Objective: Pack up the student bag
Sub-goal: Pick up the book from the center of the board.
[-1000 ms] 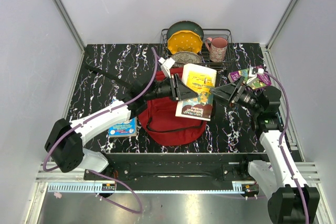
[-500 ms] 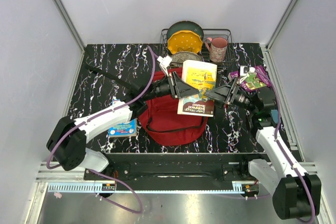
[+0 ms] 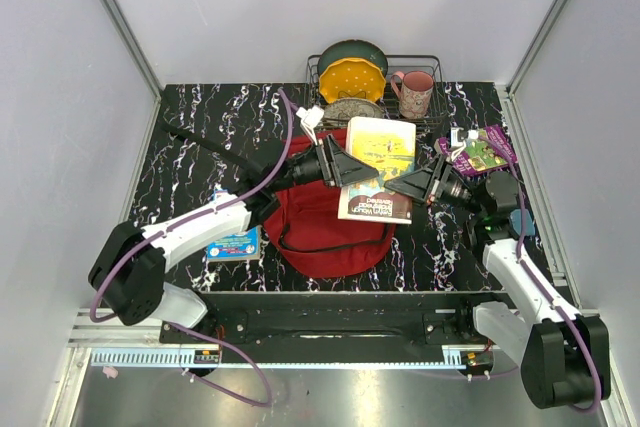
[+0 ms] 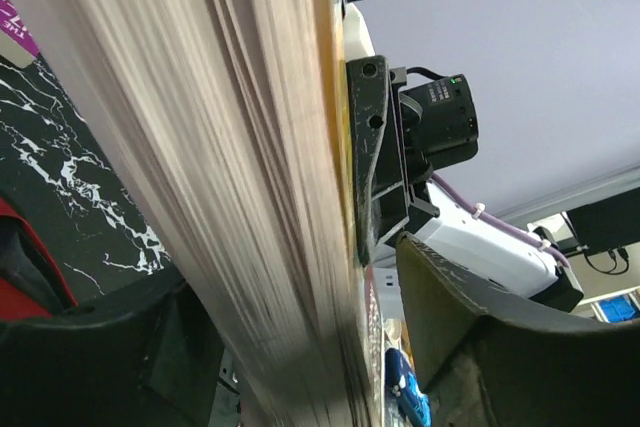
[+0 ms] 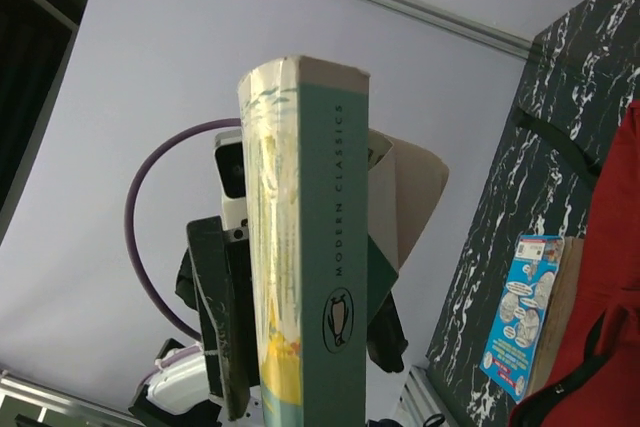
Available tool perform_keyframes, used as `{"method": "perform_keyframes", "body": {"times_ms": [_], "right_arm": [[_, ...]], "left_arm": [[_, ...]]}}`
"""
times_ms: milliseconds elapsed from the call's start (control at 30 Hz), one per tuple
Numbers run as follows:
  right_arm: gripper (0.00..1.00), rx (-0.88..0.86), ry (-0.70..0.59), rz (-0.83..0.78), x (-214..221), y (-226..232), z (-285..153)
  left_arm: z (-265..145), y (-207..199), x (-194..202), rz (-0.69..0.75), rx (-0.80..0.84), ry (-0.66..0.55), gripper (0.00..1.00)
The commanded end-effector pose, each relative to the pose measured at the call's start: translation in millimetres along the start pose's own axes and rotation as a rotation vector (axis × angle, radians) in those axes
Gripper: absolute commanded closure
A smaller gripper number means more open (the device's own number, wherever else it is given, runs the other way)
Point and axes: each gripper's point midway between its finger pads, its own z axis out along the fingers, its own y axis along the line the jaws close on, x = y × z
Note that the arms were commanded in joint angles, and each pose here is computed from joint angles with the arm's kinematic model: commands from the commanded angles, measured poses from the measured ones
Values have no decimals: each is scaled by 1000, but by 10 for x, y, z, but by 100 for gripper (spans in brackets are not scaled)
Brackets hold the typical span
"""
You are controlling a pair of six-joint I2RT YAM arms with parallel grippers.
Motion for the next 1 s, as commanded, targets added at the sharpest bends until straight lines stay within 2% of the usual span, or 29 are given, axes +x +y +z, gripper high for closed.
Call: {"method": "perform_keyframes", "body": {"times_ms": [0,133,500,633,733,767,833,867,900,967], "right_arm": [[100,-11,75,-105,65,151,27],[100,39,121,-136,105,110,31],[100,44,313,-172,279,43,89],[99,71,333,-169,262,-41,130],[95,143,354,-152,228,-217,152],[88,161,349,-169,172,-210,179],[81,240,339,-151,133,-389,179],[72,252,334,-153,110,-406,188],[53,289,305,-146,60,-461,199],[38,367,227,-146,-25,-590,190]], "left_arm": [[-105,-305,-290,126,60,-95,25],[-125,-342,-377,164,34,-103,18],[-194,-299,-488,186,0,-110,17],[-239,-245,-489,190,-28,-108,33],[-290,-188,-507,193,-72,-122,58],[-305,-154,-529,195,-95,-134,73],[-352,-91,-538,198,-137,-141,89],[-373,-60,-580,197,-163,-164,94],[-403,5,-574,190,-191,-168,100],[-488,29,-657,192,-224,-220,100]]}}
